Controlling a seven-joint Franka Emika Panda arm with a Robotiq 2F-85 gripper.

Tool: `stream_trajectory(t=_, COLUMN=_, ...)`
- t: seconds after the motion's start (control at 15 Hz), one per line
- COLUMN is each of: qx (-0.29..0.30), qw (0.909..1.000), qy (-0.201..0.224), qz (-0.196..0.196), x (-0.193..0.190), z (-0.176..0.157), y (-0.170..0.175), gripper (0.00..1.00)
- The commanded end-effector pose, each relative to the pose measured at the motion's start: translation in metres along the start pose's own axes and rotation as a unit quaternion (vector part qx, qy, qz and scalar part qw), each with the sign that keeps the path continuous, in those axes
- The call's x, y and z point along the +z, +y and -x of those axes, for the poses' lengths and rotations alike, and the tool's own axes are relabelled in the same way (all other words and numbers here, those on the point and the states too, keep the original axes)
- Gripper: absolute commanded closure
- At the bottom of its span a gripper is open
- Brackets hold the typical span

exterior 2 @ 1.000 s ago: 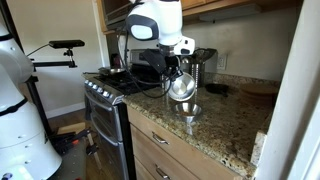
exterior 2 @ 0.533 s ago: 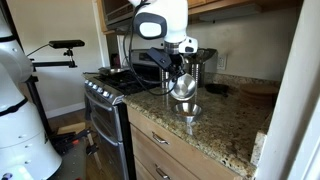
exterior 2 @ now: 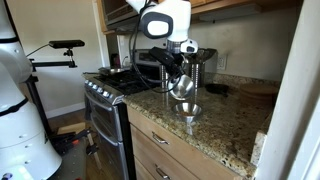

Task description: Pour the things in the bowl on the left into the bowl on the right

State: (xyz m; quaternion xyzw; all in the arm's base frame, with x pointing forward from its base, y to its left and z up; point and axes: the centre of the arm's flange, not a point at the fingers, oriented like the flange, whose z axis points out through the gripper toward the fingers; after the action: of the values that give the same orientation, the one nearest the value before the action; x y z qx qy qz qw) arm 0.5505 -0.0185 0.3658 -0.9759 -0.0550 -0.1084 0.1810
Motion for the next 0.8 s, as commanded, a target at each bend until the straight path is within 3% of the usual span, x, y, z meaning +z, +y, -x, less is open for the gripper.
stream_trajectory(t=0.0, qx=0.009, qw=0.9992, qy=-0.029, qz=0.026, x=-0.004, z=-0.013, y=-0.012, gripper=0.96)
stream_trajectory(t=0.27, qx=0.002, qw=0.9967, qy=-0.05, qz=0.065, x=-0.007, z=-0.02, y=-0.03, gripper=0.96)
stream_trajectory(t=0.73, qx=-0.018, qw=0.9914, qy=-0.084, qz=0.098, x=0.004, z=-0.03, y=-0.066, gripper=0.96)
